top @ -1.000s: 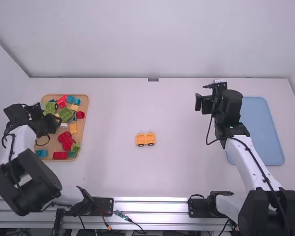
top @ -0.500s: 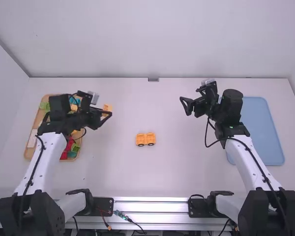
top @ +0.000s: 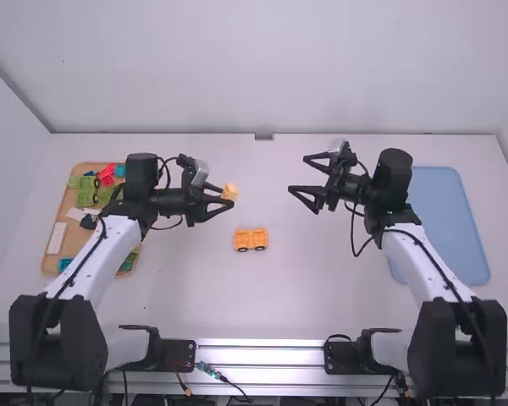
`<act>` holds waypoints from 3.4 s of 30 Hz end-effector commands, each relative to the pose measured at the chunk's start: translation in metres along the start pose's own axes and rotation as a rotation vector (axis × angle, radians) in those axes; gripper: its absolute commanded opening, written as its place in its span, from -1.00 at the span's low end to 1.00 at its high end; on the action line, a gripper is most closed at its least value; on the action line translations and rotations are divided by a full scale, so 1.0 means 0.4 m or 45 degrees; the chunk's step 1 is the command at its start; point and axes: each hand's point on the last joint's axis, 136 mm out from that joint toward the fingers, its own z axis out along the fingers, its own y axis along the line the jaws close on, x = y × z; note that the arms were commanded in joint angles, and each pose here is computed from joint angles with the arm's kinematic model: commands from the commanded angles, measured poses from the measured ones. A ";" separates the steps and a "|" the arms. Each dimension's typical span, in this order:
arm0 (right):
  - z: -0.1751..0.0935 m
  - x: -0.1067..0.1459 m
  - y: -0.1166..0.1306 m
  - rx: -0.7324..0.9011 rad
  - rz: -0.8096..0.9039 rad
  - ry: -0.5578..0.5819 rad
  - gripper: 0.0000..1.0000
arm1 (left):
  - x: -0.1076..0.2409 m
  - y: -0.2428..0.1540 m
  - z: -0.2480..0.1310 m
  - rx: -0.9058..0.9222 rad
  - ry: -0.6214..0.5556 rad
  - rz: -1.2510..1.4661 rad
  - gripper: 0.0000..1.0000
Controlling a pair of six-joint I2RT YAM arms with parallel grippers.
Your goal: Assemble lego blocks to make yellow taxi
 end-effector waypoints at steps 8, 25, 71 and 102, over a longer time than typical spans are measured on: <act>0.061 0.023 0.062 -0.548 0.191 0.032 1.00 | 0.012 -0.043 0.062 0.389 -0.115 0.098 -0.96; 0.154 0.046 0.090 -0.684 0.233 0.085 0.75 | -0.039 -0.017 0.145 0.313 -0.126 0.104 -0.96; 0.168 0.049 0.107 -0.691 0.177 0.070 -0.20 | -0.070 -0.013 0.159 0.124 -0.350 0.085 -0.97; 0.171 0.052 0.126 -0.732 0.169 0.079 -1.00 | -0.057 0.009 0.160 0.074 -0.335 0.088 0.78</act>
